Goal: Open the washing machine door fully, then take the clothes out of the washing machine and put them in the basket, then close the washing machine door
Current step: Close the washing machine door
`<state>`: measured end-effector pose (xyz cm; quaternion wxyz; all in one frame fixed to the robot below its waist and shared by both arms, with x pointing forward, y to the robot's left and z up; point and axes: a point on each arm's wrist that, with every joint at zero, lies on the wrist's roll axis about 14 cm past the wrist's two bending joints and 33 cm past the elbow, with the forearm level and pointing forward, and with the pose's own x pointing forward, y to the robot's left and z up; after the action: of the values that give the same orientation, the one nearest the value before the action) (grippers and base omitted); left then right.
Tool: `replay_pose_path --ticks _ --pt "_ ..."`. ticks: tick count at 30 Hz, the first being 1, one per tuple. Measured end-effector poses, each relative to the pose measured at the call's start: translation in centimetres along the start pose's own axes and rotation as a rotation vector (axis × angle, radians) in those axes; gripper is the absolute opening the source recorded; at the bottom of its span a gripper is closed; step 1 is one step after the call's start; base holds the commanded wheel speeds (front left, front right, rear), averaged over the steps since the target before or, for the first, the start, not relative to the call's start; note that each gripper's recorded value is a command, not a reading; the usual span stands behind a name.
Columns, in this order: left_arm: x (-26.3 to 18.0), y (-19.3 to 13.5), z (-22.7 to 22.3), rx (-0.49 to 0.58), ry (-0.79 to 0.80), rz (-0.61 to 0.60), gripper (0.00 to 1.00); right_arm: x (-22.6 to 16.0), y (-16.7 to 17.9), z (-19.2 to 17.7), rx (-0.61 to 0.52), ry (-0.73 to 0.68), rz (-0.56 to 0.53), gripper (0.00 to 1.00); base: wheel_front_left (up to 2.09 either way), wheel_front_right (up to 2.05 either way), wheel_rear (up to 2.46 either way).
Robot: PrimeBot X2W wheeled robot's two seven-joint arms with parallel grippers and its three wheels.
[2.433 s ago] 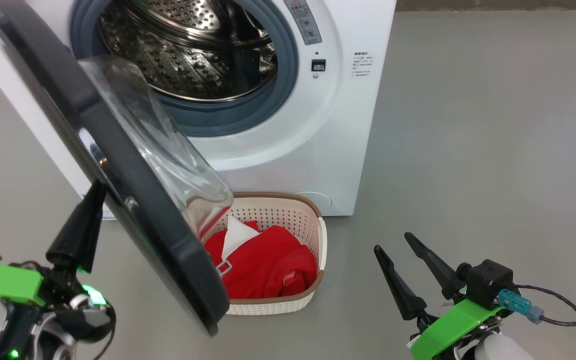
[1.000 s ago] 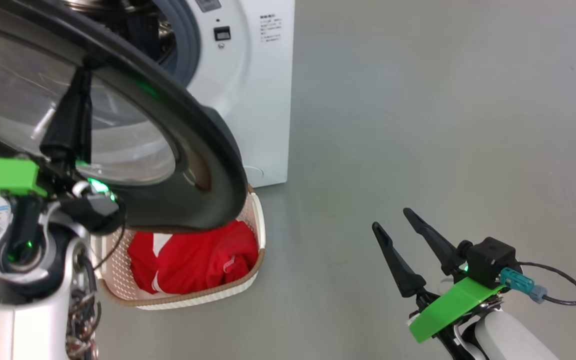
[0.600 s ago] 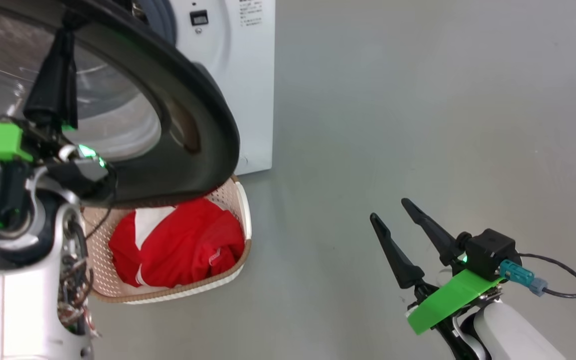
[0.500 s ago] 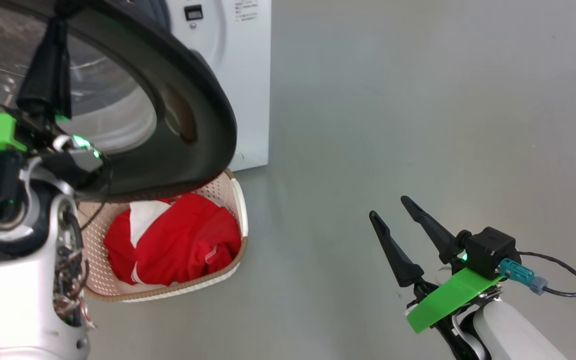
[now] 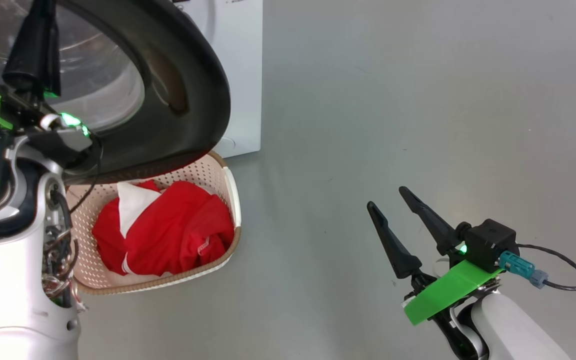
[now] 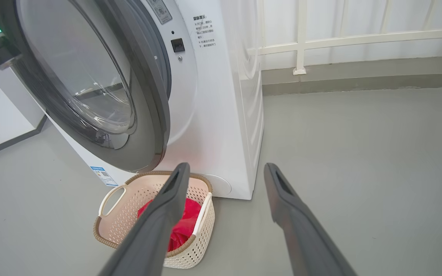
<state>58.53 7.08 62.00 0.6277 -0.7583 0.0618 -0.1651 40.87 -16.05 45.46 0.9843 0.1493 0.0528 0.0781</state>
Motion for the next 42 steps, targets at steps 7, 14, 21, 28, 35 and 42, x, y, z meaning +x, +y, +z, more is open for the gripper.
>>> replay_pose_path --ticks 7,14,21,28,35,42 --pt "-0.8 -1.1 0.1 0.022 0.005 -0.025 1.0 0.2 0.6 0.3 0.002 -0.009 0.018 1.0 0.0 0.0 0.0" --pt "-3.5 -2.0 0.9 0.064 -0.022 -0.049 1.0 0.3 1.2 1.3 0.004 -0.038 0.031 1.0 0.0 0.0 0.0" --pt "-7.4 -2.1 2.8 0.35 -0.104 -0.042 1.0 0.2 1.6 2.7 0.01 -0.081 0.037 1.0 0.0 0.0 0.0" --pt "-11.8 -1.8 3.5 0.61 -0.171 -0.038 1.0 -1.1 1.8 3.2 0.004 -0.099 0.034 1.0 0.0 0.0 0.0" --pt "-15.1 -1.9 4.7 0.794 -0.264 -0.022 1.0 -1.7 2.4 4.2 -0.007 -0.128 0.046 1.0 0.0 0.0 0.0" --pt "-18.7 -1.9 4.2 1.102 -0.268 -0.023 1.0 -2.9 2.5 5.1 -0.021 -0.161 0.041 1.0 0.0 0.0 0.0"
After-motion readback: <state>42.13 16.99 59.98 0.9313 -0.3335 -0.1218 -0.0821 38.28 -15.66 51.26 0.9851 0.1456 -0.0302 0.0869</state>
